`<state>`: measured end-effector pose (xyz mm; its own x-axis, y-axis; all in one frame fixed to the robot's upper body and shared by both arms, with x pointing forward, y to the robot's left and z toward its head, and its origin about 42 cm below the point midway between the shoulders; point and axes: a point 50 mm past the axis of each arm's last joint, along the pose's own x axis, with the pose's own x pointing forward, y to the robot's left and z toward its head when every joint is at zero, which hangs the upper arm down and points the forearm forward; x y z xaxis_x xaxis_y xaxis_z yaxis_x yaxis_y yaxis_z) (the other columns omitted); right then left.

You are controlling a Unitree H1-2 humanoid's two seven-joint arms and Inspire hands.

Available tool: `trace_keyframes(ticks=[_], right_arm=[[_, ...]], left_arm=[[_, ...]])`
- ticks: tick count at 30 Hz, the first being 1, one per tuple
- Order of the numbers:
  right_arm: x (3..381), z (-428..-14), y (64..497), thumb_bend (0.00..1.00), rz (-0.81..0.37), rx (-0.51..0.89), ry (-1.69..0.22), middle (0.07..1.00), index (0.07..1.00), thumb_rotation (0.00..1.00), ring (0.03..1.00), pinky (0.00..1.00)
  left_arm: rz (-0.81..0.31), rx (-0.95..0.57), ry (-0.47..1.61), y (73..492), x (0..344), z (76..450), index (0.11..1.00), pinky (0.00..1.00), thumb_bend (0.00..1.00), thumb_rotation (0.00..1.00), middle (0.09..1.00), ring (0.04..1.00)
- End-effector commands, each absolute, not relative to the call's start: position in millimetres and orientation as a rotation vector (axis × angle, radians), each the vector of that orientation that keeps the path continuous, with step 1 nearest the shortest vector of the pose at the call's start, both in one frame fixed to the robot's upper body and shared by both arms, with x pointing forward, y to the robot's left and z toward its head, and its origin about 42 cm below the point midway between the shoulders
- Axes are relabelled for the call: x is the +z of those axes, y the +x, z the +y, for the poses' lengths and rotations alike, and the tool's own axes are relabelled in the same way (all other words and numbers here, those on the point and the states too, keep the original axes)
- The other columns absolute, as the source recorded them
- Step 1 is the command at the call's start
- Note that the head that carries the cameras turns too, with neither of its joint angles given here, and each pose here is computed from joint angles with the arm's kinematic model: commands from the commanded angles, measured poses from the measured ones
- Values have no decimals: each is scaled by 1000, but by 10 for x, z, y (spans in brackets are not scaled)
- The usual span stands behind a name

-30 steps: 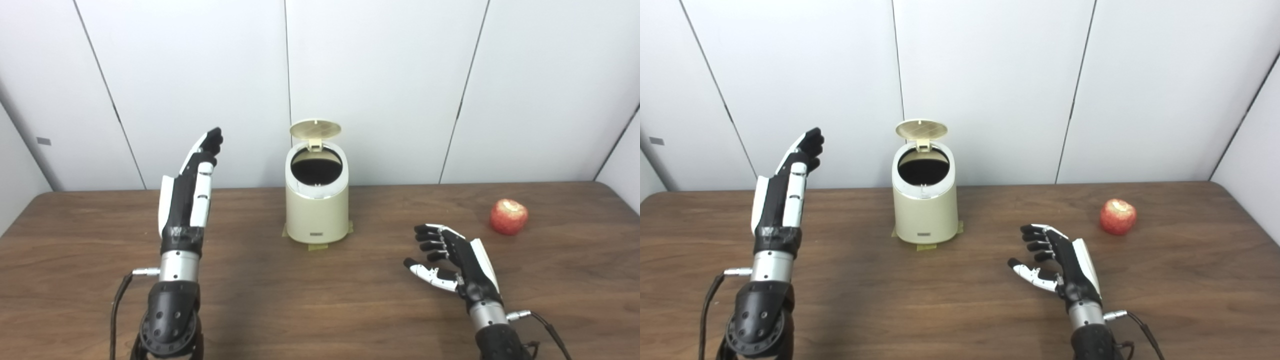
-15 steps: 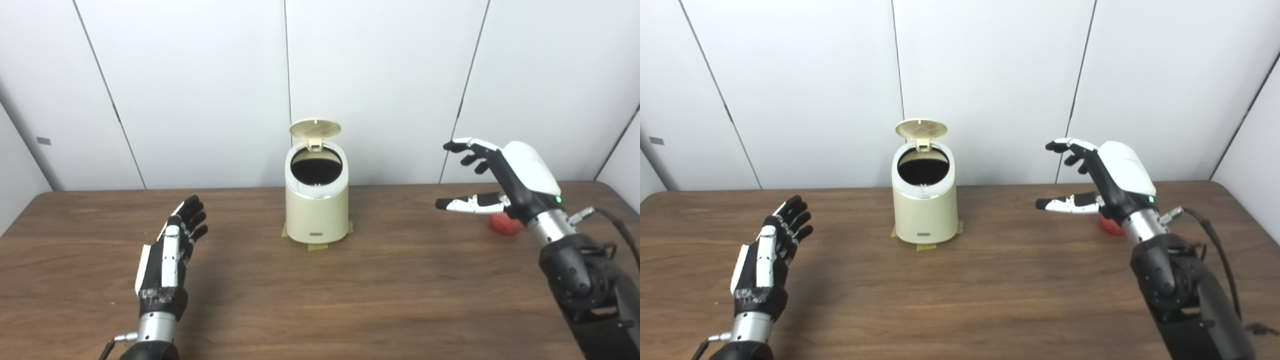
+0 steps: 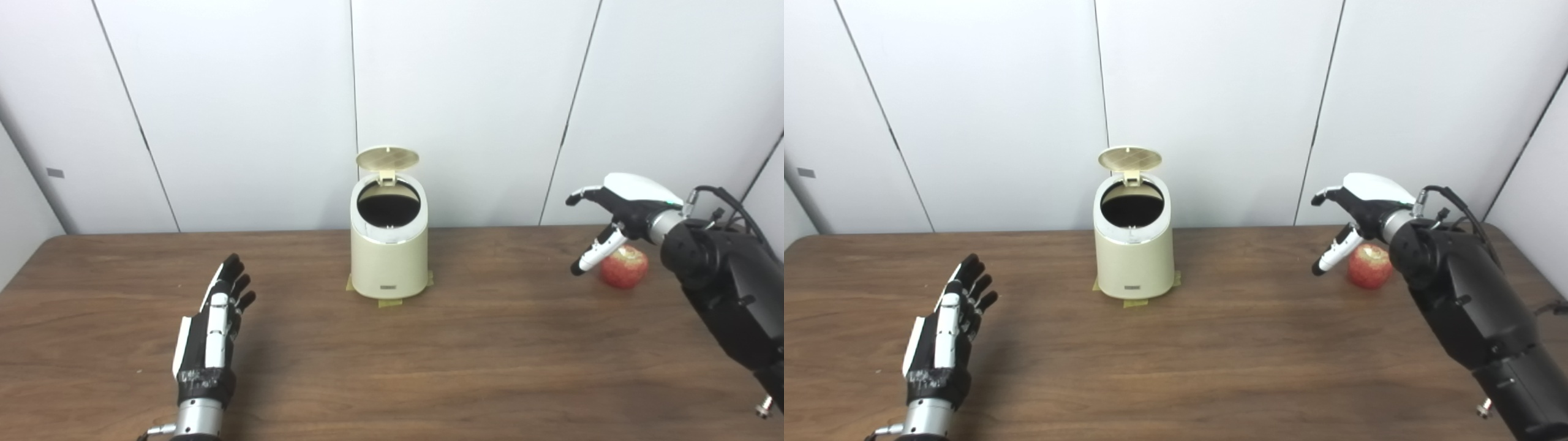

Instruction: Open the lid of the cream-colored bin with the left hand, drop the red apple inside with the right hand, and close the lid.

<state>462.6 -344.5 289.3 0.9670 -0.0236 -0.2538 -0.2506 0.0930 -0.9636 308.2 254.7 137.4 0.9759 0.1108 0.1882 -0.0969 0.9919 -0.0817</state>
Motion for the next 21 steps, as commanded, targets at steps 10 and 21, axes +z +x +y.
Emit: trace_keyframes(ticks=[10, 21], right_arm=[[3058, -3711, 5015, 948, 331, 160, -1592, 929, 817, 231, 896, 726], [2732, -3867, 5044, 926, 363, 196, -1600, 894, 820, 267, 805, 634]], left_arm=[[-279, 95, -64, 3150, 1577, 2437, 929, 901, 379, 897, 944, 939], [-287, 99, -60, 3135, 1600, 2435, 935, 913, 362, 892, 953, 948]])
